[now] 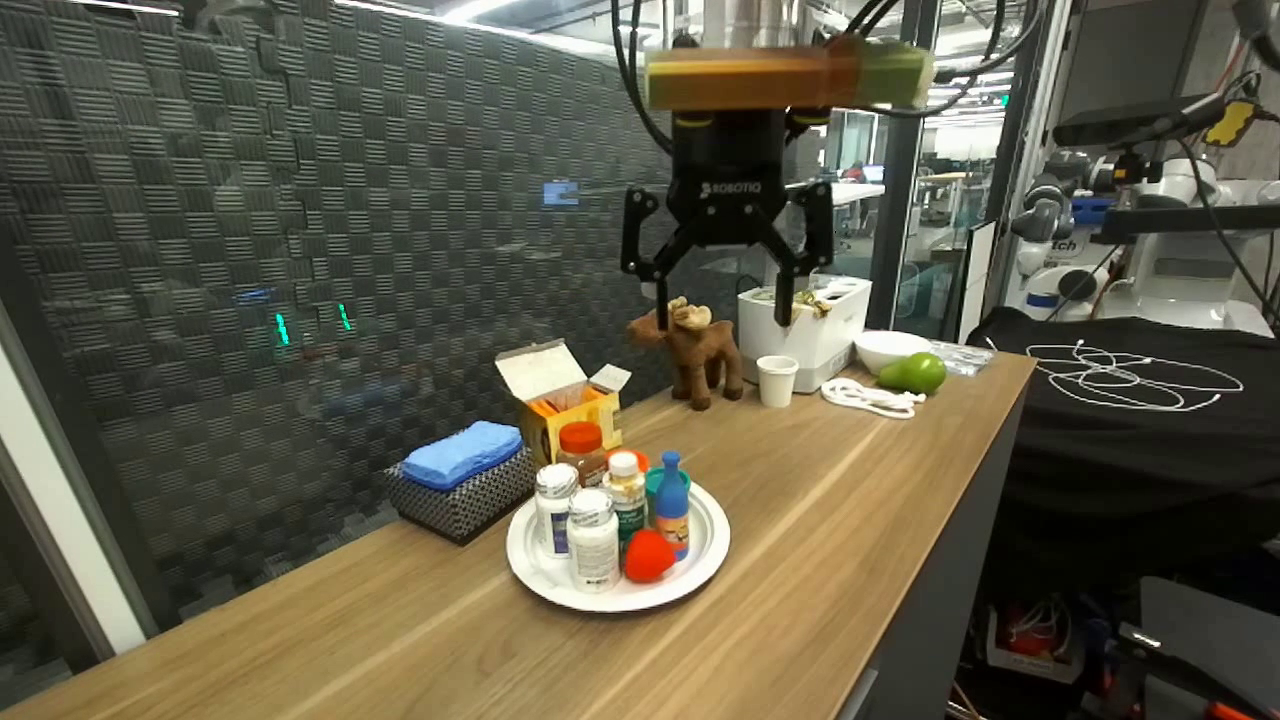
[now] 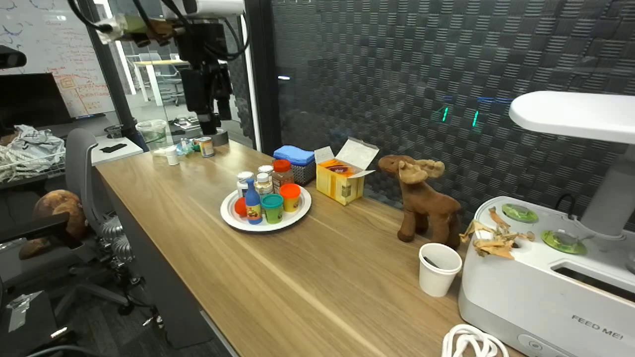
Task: Gather all the objects surrounding the white plate and arrange them on the plate
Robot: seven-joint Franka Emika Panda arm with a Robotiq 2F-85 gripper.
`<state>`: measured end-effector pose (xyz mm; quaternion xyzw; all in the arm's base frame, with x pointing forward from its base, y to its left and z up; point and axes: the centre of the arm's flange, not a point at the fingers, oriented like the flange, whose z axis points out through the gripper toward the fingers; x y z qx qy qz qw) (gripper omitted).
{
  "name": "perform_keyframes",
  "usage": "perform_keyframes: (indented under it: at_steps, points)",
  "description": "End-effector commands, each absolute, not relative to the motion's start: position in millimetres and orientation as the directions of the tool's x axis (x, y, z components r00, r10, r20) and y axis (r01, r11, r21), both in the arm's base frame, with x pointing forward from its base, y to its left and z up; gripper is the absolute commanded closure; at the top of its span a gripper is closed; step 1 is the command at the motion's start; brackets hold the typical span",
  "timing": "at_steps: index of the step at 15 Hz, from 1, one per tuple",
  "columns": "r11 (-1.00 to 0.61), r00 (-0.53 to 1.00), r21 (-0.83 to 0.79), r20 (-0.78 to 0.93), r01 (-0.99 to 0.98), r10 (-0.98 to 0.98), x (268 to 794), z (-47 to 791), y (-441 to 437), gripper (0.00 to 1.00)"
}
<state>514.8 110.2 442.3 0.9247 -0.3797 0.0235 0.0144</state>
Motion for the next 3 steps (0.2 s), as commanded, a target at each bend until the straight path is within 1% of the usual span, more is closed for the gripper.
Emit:
perform_keyframes:
  at_steps: [1, 3]
  points:
    - [-0.747, 0.747, 0.021, 0.052, -0.665, -0.663, 508.3, 451.4, 112.0, 0.00]
    - [-0.782, 0.783, 0.030, 0.051, -0.622, -0.620, 500.0, 462.0, 114.3, 0.00]
